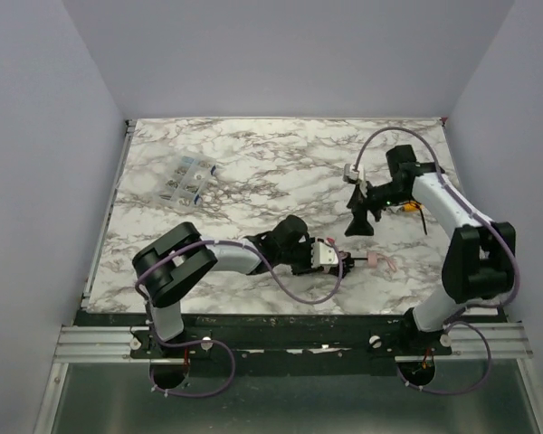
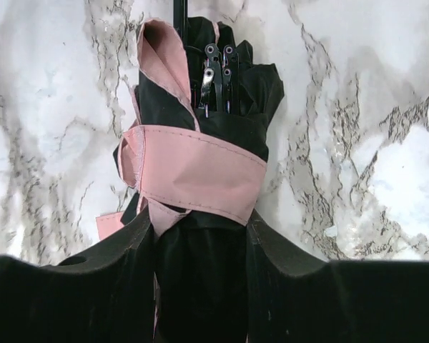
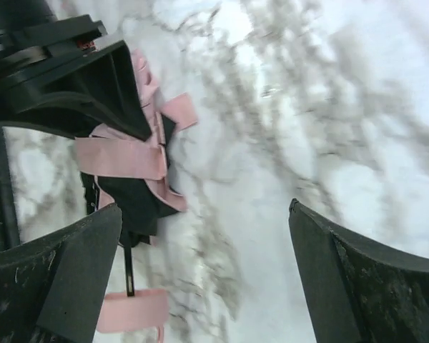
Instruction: Put away the umbrella
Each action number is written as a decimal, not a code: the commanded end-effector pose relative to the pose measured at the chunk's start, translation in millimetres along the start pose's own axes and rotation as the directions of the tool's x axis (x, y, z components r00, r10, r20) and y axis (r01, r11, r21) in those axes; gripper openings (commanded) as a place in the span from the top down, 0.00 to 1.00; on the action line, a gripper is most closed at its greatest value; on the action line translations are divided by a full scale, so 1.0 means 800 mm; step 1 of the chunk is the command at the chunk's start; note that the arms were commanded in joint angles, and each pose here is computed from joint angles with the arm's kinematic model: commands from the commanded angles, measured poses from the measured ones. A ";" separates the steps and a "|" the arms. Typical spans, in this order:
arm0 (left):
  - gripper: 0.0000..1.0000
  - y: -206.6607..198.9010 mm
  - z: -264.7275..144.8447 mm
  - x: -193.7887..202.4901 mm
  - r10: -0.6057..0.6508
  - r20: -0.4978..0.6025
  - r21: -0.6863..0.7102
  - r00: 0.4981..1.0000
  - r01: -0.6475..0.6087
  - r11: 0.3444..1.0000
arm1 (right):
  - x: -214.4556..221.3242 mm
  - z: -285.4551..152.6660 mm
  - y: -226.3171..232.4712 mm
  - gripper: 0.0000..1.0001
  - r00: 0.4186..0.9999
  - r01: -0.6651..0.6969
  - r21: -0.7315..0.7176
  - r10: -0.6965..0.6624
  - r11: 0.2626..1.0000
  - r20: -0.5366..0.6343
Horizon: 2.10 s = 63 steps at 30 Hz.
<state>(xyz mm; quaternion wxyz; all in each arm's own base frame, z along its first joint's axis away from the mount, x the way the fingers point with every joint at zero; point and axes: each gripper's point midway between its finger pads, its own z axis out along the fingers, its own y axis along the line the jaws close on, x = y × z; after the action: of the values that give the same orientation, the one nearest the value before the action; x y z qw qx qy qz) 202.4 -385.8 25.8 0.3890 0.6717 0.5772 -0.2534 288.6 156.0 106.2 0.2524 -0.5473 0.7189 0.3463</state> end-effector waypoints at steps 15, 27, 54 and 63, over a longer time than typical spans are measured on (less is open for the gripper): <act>1.00 -0.087 -0.007 0.137 -0.689 -0.568 0.190 0.450 0.887 0.422 | 0.034 0.026 0.060 0.02 0.756 0.645 0.192 -0.655 0.739 -0.020; 1.00 -0.066 -0.001 0.123 -0.724 -0.582 0.205 0.371 0.928 0.311 | 0.106 0.090 0.048 0.32 0.726 0.673 0.090 -0.633 0.734 -0.267; 0.01 0.085 -0.212 -0.004 -0.279 0.622 -0.295 0.731 0.549 0.782 | 0.144 0.108 0.112 0.95 0.895 0.022 -0.328 -0.164 0.944 -0.414; 0.04 0.003 -0.133 -0.008 0.186 0.285 -0.351 0.940 -0.078 0.933 | 0.163 0.113 0.104 0.95 0.858 -0.192 -0.361 -0.023 0.913 -0.513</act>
<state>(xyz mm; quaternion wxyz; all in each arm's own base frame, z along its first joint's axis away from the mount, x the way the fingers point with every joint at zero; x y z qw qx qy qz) 193.3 -282.7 89.0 0.5624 0.4810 0.5807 -0.3393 249.1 213.3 19.2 0.1429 -0.6814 0.6392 0.3265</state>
